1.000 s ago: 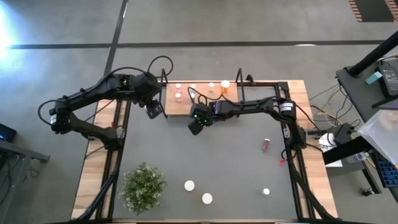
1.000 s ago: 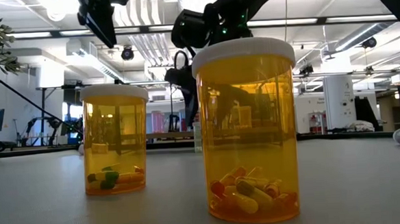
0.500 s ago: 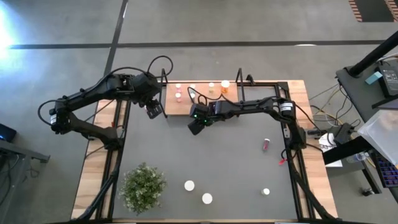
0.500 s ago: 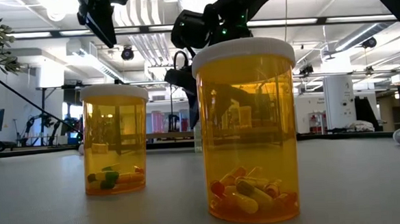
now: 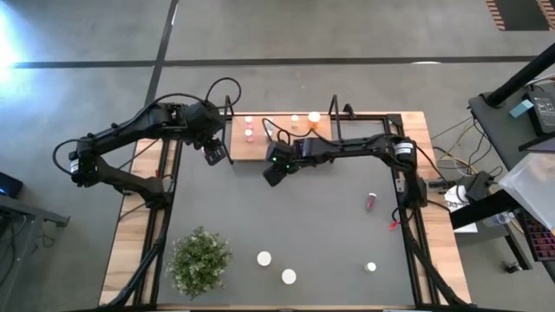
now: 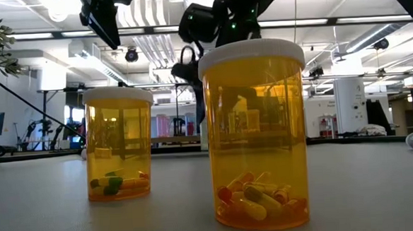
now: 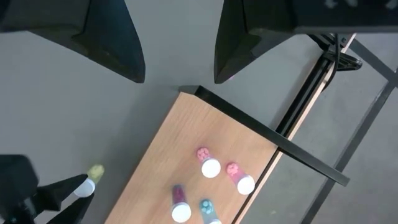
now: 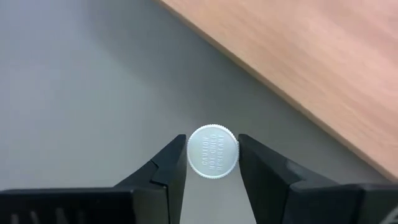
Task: Pick and place medicine bottles onto shelf by color
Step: Put the left yellow pill bottle on the shelf aligned with the other yellow pill bottle
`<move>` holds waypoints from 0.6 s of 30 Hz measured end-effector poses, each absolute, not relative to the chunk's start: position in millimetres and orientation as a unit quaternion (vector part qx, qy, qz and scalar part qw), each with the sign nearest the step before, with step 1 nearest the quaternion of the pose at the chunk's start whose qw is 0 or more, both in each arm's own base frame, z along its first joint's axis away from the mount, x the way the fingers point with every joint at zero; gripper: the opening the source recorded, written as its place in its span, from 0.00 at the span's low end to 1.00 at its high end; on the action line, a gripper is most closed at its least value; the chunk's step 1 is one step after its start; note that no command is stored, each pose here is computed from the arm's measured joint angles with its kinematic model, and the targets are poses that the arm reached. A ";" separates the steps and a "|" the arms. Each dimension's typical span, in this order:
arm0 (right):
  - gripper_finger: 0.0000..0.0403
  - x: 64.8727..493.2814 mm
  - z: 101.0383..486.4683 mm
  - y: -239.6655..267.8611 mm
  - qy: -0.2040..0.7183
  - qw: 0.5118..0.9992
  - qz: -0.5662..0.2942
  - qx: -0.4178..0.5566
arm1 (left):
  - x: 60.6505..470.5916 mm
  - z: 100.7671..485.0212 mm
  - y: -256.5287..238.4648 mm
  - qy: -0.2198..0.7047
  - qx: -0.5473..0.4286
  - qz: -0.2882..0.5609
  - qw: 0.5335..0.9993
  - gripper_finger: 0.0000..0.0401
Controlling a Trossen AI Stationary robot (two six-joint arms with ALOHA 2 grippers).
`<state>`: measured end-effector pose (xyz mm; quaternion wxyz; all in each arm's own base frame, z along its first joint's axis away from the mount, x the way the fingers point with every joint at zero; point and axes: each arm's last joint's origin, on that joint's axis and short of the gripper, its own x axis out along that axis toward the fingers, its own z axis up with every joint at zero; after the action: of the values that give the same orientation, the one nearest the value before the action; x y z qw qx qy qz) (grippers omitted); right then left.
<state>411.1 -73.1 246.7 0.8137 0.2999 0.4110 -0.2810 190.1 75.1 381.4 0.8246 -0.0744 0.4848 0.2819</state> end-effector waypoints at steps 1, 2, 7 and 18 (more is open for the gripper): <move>0.32 409.0 250.6 -73.7 0.409 0.815 -0.281 0.300 | 190.2 381.4 75.0 0.485 -0.074 0.282 0.825 0.44; 0.31 407.0 254.9 -74.0 0.405 0.817 -0.281 0.301 | 190.1 381.4 75.1 0.485 -0.074 0.282 0.824 0.44; 0.31 394.8 276.7 -84.5 0.378 0.824 -0.292 0.305 | 190.0 381.5 75.0 0.485 -0.074 0.282 0.825 0.44; 0.33 381.3 273.9 -133.3 0.361 0.801 -0.363 0.311 | 190.0 381.6 75.0 0.484 -0.074 0.282 0.825 0.44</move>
<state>381.3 -133.3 273.9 0.8007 0.3113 0.3612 -0.3626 190.0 75.0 381.6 0.8249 -0.0744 0.4843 0.2820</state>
